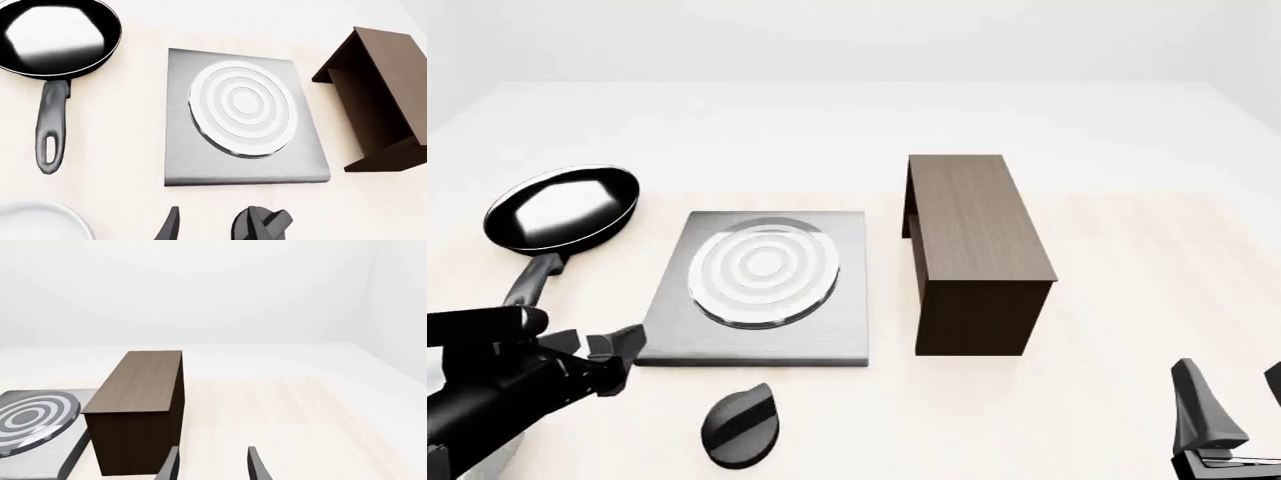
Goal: Turn on the stove.
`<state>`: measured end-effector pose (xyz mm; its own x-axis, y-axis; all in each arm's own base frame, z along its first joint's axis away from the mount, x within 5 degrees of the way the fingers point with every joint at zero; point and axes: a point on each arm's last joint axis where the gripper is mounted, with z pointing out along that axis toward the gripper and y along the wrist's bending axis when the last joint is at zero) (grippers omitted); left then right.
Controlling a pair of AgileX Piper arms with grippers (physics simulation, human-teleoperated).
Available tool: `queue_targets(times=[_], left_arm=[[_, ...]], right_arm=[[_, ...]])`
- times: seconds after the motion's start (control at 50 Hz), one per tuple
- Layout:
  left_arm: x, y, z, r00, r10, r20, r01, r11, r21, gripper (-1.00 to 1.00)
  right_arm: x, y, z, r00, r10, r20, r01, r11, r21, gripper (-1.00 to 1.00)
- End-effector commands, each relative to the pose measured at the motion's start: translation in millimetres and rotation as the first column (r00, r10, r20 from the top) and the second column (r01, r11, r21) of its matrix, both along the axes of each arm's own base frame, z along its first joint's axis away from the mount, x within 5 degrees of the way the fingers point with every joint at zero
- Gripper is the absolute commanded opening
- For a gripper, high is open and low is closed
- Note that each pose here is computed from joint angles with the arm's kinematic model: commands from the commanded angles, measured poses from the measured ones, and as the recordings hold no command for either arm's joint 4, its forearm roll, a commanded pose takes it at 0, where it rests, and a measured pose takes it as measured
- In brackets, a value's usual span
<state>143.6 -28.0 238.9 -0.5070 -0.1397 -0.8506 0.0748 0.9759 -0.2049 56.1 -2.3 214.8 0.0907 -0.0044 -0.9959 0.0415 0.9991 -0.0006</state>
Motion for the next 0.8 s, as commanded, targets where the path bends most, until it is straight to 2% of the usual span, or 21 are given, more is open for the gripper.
queue_targets(times=[0.02, 0.34, 0.4, 0.8], left_arm=[[2, 7, 9, 0.999, 0.041, 0.019, -0.041, 0.999, 0.007, 1.00], [4, 16, 18, 0.995, 0.092, 0.045, -0.093, 0.995, 0.028, 1.00], [3, 15, 22, 0.995, 0.095, 0.044, -0.096, 0.995, 0.014, 1.00], [5, 25, 41, 0.987, 0.138, 0.080, -0.143, 0.989, 0.050, 1.00]], right_arm=[[0, 0, 0, 1.000, 0.000, 0.000, 0.000, 1.000, 0.000, 1.00], [0, 0, 0, 1.000, 0.000, 0.000, 0.000, 1.000, 0.000, 1.00], [0, 0, 0, 1.000, 0.000, 0.000, 0.000, 1.000, 0.000, 1.00], [0, 0, 0, 1.000, 0.000, 0.000, 0.000, 1.000, 0.000, 1.00]])
